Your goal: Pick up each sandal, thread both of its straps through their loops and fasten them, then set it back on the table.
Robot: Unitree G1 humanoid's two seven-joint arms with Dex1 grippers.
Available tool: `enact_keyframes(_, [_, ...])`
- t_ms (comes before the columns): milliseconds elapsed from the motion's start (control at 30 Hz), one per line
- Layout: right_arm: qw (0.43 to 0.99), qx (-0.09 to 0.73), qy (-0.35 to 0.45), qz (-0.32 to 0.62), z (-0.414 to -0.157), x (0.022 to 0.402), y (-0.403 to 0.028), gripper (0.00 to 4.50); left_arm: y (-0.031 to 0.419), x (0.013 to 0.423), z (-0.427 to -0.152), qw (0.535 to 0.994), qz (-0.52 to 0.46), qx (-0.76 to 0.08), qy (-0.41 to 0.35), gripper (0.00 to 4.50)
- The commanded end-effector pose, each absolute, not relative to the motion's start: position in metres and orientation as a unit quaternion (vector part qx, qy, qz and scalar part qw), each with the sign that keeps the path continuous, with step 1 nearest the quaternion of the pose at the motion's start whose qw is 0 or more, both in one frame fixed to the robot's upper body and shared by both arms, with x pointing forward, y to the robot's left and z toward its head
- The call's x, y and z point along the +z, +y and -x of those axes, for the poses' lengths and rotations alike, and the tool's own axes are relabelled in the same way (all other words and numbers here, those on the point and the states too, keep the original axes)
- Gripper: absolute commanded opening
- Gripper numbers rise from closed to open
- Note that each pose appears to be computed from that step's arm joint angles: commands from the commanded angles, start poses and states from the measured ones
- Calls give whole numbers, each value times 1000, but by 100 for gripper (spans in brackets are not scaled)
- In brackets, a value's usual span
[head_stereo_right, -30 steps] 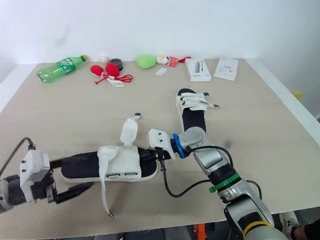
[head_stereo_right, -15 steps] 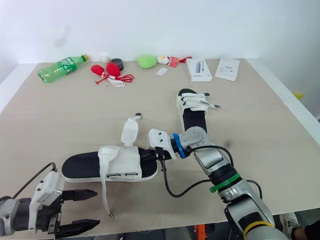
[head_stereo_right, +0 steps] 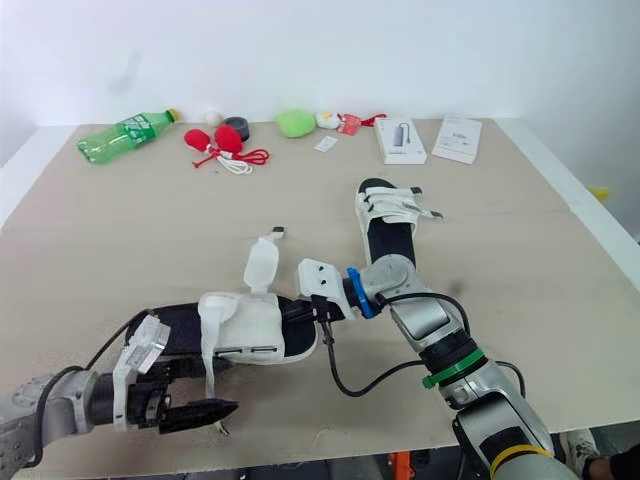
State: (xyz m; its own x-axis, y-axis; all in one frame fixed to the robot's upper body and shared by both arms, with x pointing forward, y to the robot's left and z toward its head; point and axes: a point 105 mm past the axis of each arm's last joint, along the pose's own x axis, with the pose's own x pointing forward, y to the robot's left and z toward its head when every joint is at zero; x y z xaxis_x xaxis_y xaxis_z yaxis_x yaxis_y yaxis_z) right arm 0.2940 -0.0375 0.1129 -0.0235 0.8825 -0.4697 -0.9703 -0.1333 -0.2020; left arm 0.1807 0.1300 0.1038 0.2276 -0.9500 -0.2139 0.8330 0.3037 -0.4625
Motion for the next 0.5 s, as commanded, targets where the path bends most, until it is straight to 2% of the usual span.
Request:
enact_keyframes(33, [657,693,132,268,-296,97,-52,0,131,103,-176,751,145,-593,251,276])
enact_keyframes(67, [657,692,133,268,-296,97,-52,0,132,103,-176,749,149,-594,255,218])
enact_keyframes(133, [658,691,134,269,-296,97,-53,0,135,106,-174,741,163,-597,261,134])
enact_keyframes(167, [658,690,134,269,-295,97,-54,0,136,107,-172,737,169,-599,265,113])
enact_keyframes(200, [659,690,135,269,-295,97,-55,0,137,108,-171,734,171,-601,267,69])
enact_keyframes(267, [658,689,136,270,-294,97,-56,0,137,108,-171,734,170,-600,269,9])
enact_keyframes(500, [659,688,136,270,-294,98,-55,0,130,112,-180,744,174,-597,245,3])
